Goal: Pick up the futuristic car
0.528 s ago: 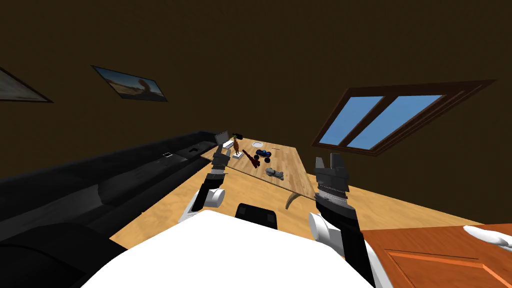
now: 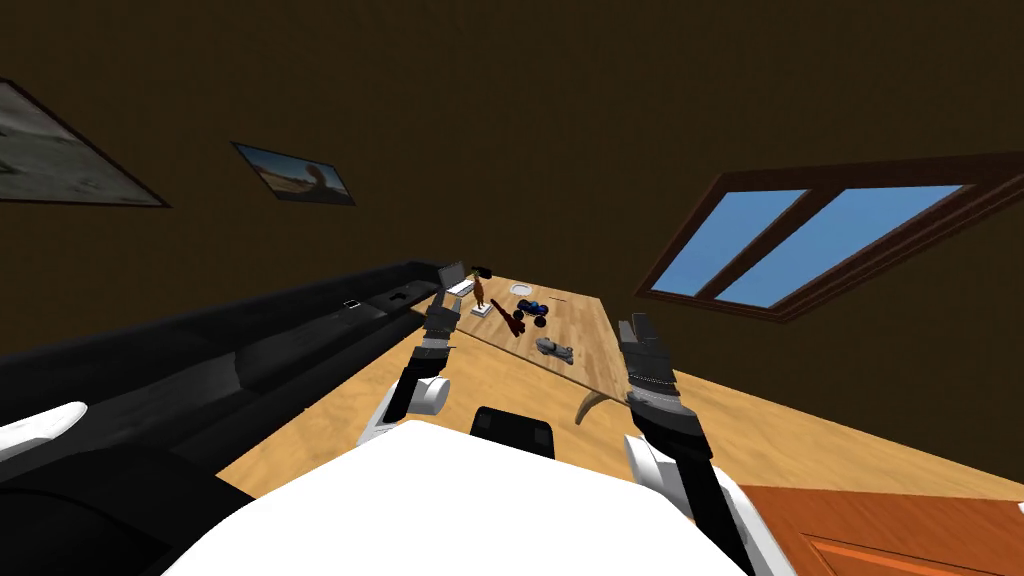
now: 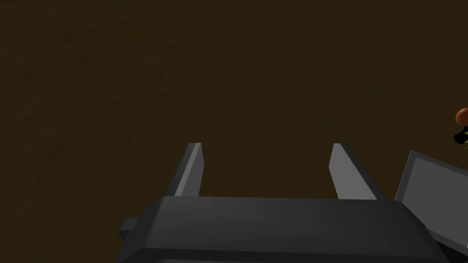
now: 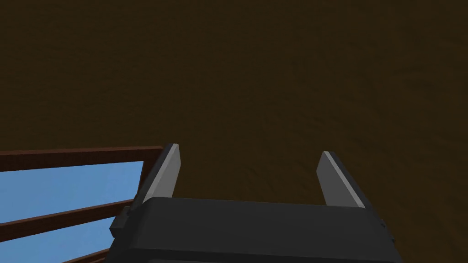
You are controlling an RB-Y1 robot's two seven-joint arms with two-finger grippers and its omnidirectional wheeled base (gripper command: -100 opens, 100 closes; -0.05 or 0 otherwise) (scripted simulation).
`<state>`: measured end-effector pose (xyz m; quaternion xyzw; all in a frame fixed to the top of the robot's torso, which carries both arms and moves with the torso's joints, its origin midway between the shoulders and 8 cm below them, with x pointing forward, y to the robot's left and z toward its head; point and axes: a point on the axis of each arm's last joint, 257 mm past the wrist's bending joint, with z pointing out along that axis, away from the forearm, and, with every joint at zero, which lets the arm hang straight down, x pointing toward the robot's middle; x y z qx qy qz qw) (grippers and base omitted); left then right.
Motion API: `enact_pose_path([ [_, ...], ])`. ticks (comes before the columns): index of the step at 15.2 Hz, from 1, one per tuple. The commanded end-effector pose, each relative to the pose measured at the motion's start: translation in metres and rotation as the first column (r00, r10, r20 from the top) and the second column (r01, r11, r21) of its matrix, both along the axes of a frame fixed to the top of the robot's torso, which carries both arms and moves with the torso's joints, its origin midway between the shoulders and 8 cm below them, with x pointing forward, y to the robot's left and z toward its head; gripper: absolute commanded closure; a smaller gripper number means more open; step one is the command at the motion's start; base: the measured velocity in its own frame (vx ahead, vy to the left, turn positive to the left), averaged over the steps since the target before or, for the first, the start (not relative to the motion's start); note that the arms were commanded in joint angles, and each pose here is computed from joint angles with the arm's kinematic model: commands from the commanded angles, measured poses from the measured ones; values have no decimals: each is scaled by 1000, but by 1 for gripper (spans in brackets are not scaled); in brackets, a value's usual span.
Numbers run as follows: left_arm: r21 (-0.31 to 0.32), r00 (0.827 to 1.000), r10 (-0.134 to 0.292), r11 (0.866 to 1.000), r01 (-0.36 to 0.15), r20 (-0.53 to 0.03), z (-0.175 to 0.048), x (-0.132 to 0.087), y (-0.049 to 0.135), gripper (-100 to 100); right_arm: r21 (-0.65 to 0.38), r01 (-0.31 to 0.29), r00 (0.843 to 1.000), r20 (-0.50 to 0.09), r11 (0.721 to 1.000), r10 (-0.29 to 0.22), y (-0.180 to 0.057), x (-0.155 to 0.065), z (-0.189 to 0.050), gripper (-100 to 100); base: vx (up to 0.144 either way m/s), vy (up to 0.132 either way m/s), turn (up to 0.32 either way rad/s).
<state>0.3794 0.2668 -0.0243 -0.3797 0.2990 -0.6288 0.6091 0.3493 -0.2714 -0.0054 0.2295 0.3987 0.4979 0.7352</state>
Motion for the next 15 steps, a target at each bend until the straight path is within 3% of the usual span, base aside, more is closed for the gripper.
enact_pose_path([
  [1,0,1000,0,1000,0,0,0,0,0,0,-65,-10,999,-40,998,7,2,5,-19,-100,4,10,117],
  [4,0,1000,0,1000,0,0,0,0,0,0,-166,-28,994,-108,986,10,3,10,-52,-100,6,13,216],
  [5,0,1000,0,1000,0,0,0,0,0,0,-166,-28,994,-108,986,10,3,10,-52,-100,8,8,135],
  [6,0,1000,0,1000,0,0,0,0,0,0,-220,-41,989,-146,975,9,3,12,-71,-100,9,11,177],
  [7,0,1000,0,1000,0,0,0,0,0,0,-220,-41,989,-146,975,9,3,12,-71,-100,9,8,147],
  [8,0,1000,0,1000,0,0,0,0,0,0,-275,-57,983,-182,960,7,2,13,-90,-100,9,13,194],
  [9,0,1000,0,1000,0,0,0,0,0,0,-274,-57,983,-185,960,6,2,13,-91,-100,9,13,177],
  [10,0,1000,0,1000,0,0,0,0,0,0,-330,-77,976,-217,941,3,1,13,-109,-100,10,14,223],
  [11,0,1000,0,1000,0,0,0,0,0,0,-329,-77,974,-226,941,0,0,13,-113,-100,10,11,207],
  [12,0,1000,0,1000,0,0,0,0,0,0,-385,-100,966,-257,918,-3,-2,12,-130,-100,12,15,262],
  [13,0,1000,0,1000,0,0,0,0,0,0,-383,-100,963,-268,918,-7,-4,12,-136,-100,12,12,218],
  [14,0,1000,0,1000,0,0,0,0,0,0,-439,-126,957,-290,889,-8,-4,10,-149,-100,13,15,238],
  [15,0,1000,0,1000,0,0,0,0,0,0,-437,-126,953,-302,890,-13,-7,10,-155,-100,14,13,191],
])
